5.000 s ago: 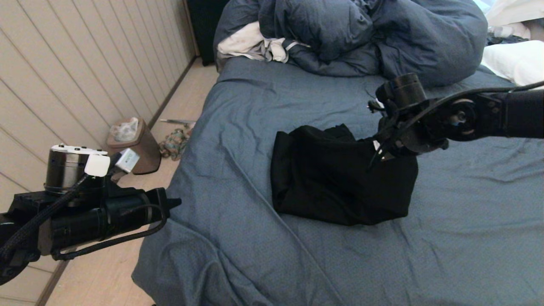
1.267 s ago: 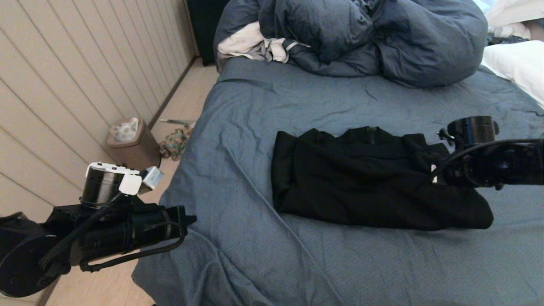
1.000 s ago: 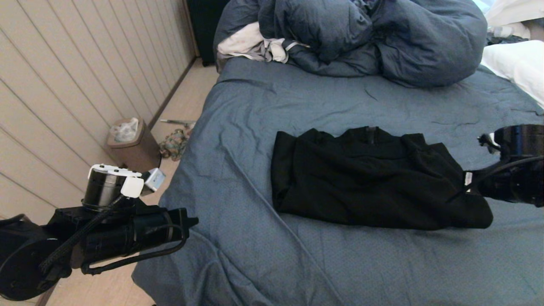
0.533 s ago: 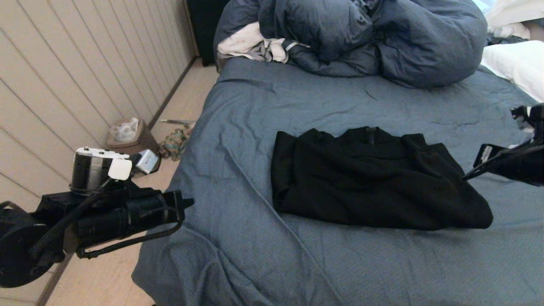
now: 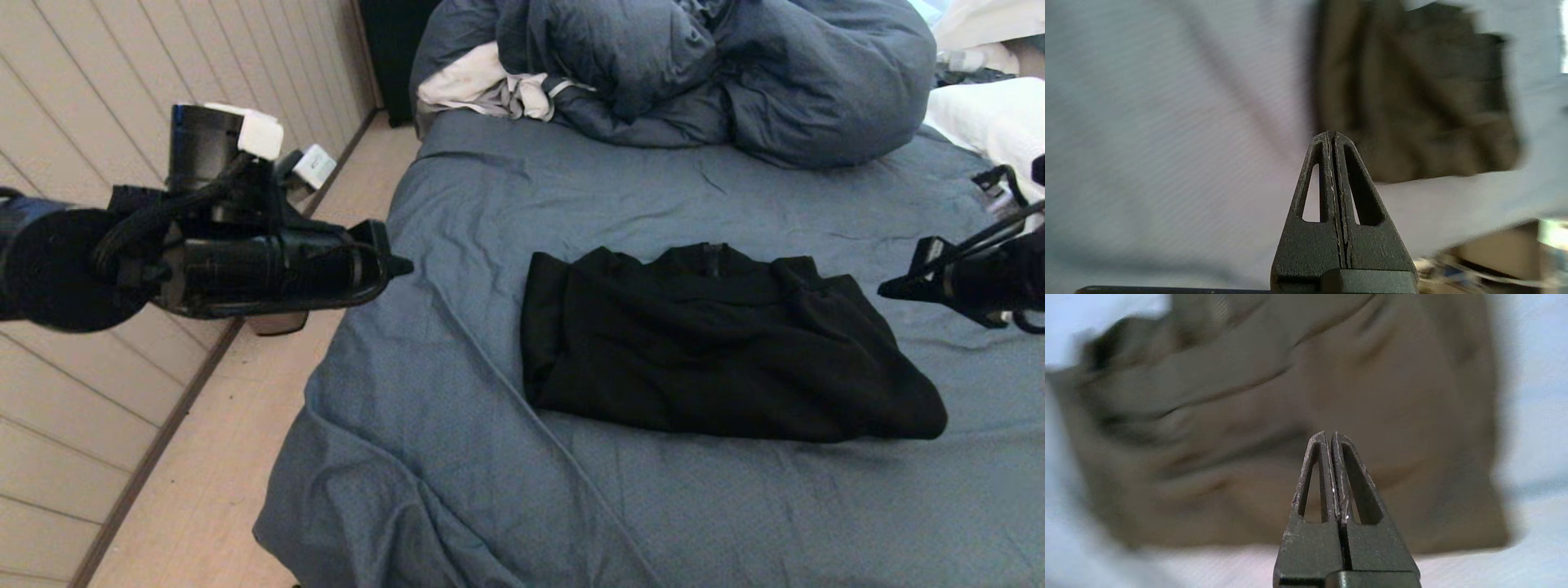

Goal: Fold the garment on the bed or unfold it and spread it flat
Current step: Unfold the black sweatshirt

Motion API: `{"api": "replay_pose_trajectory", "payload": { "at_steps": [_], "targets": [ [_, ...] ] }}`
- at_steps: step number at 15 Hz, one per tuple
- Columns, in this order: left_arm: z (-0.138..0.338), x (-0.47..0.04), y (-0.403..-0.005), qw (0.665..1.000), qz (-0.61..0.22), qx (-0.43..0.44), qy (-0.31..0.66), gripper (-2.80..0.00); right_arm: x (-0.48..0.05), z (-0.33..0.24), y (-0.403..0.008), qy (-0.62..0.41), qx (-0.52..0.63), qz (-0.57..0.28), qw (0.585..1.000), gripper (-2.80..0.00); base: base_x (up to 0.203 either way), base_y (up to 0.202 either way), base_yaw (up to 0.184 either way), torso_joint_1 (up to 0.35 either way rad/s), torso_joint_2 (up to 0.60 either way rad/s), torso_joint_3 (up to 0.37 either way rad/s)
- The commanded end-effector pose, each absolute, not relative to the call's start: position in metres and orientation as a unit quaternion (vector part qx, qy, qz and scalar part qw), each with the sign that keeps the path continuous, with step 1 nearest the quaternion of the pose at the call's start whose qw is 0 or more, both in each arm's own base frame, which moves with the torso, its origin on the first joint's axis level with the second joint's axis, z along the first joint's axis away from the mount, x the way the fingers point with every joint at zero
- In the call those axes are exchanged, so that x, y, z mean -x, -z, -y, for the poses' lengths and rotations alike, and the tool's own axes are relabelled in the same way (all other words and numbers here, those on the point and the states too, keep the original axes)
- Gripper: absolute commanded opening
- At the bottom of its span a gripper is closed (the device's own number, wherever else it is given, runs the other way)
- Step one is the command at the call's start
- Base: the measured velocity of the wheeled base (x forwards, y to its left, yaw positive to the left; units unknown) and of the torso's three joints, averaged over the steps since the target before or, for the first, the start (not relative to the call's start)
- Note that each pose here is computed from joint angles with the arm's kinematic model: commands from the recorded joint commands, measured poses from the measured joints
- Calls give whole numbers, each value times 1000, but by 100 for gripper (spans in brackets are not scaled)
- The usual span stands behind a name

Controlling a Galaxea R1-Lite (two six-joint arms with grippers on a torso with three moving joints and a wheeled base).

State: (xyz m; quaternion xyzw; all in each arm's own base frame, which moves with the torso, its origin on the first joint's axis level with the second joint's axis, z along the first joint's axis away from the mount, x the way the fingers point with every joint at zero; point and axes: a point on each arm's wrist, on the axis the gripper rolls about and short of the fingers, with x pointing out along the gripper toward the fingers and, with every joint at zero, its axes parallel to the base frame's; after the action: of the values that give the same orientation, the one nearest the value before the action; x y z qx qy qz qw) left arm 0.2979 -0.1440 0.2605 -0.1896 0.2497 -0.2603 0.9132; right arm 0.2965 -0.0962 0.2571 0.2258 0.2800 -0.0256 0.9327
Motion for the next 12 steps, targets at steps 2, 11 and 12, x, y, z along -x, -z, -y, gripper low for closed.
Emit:
{"api": "replay_pose_trajectory", "payload": {
  "at_steps": [2,11,12],
  "targets": [
    [174,-337,-266,900,-257,199,290,-280,-304,115,-241,-33,-313,-320,894,-280,0,0,0,0,0,0],
    [256,-381,-236,885,-199,174,383,-280,-312,152,-225,-1,-320,-317,893,-280,0,0,0,0,0,0],
    [260,-385,-230,885,-204,173,382,-280,-312,155,-223,3,-322,-318,892,-280,0,0,0,0,0,0]
  ]
}}
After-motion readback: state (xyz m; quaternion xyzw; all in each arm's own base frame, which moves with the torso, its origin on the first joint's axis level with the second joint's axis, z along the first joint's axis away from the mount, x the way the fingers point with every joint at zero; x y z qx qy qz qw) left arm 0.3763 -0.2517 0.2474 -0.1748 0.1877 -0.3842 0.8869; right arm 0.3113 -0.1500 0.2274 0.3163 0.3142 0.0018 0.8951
